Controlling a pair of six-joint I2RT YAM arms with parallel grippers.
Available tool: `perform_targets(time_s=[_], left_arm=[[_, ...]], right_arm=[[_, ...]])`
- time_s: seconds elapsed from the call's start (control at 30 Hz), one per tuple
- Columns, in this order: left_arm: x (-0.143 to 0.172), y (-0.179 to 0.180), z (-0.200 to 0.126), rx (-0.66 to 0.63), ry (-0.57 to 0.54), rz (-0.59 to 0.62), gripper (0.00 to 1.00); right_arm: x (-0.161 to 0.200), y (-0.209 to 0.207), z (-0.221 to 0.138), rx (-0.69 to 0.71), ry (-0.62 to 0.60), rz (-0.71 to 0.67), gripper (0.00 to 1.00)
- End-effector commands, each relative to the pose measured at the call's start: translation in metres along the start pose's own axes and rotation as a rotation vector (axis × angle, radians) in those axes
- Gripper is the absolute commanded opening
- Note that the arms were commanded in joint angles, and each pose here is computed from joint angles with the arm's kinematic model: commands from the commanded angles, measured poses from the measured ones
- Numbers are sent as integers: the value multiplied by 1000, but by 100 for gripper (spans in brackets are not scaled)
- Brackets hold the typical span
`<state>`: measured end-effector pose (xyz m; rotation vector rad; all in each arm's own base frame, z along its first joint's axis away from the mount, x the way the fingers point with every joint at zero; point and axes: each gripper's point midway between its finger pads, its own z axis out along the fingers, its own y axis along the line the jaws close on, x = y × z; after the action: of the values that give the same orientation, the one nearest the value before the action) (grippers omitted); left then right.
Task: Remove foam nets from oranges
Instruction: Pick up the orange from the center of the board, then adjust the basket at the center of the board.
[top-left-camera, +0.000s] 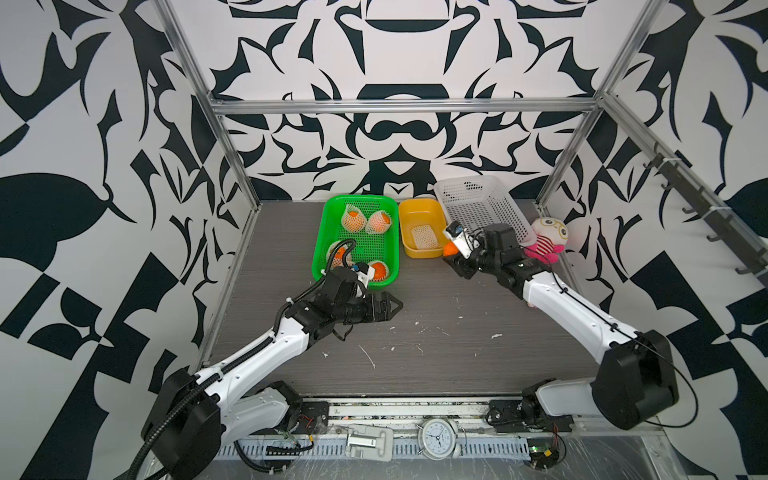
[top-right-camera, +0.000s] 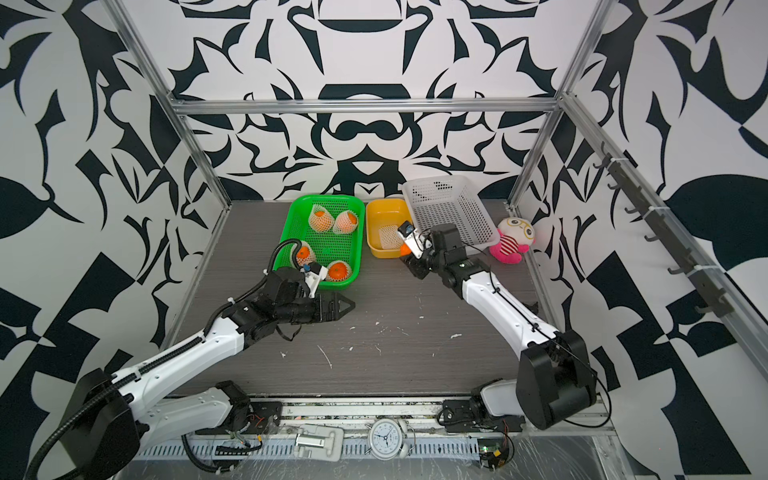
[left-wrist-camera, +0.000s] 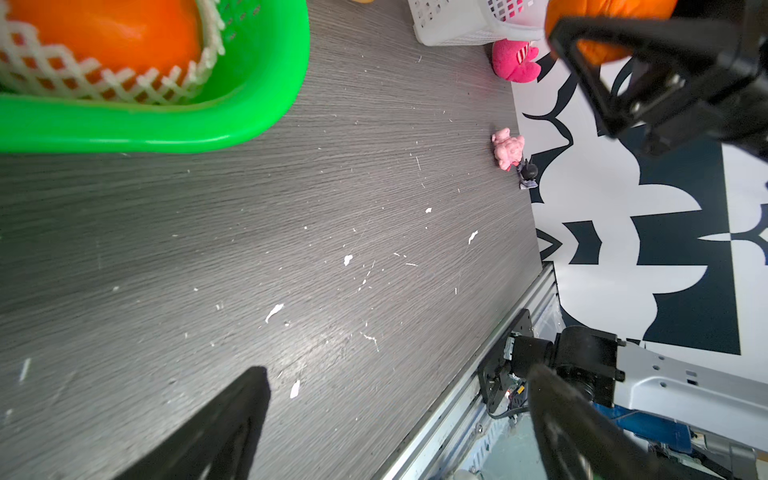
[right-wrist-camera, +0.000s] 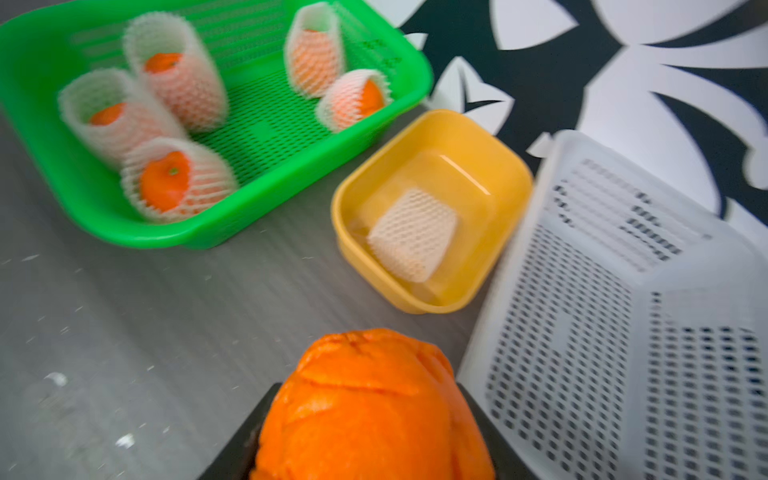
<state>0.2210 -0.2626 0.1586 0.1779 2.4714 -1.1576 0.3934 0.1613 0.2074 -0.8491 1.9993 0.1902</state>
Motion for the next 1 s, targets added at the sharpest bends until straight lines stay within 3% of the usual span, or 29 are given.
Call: perform_targets(time_s=[0.0, 0.13, 0.33, 0.57, 0.97], left_arm=[[-7, -15, 0, 35, 14, 33, 100], [-11, -16, 0, 33, 2, 41, 100], [-13, -15, 0, 29, -9, 45, 100], [-9, -11, 4, 26, 7, 37, 99], [-7, -12, 6, 44, 6, 30, 100]], right_arm=[[-16, -57, 4, 131, -6, 91, 31], [-6, -103, 25, 183, 75, 135, 29], [28, -137, 67, 173, 221, 153, 28], [54, -127, 87, 110, 289, 175, 28], [61, -112, 73, 103, 295, 191, 26]])
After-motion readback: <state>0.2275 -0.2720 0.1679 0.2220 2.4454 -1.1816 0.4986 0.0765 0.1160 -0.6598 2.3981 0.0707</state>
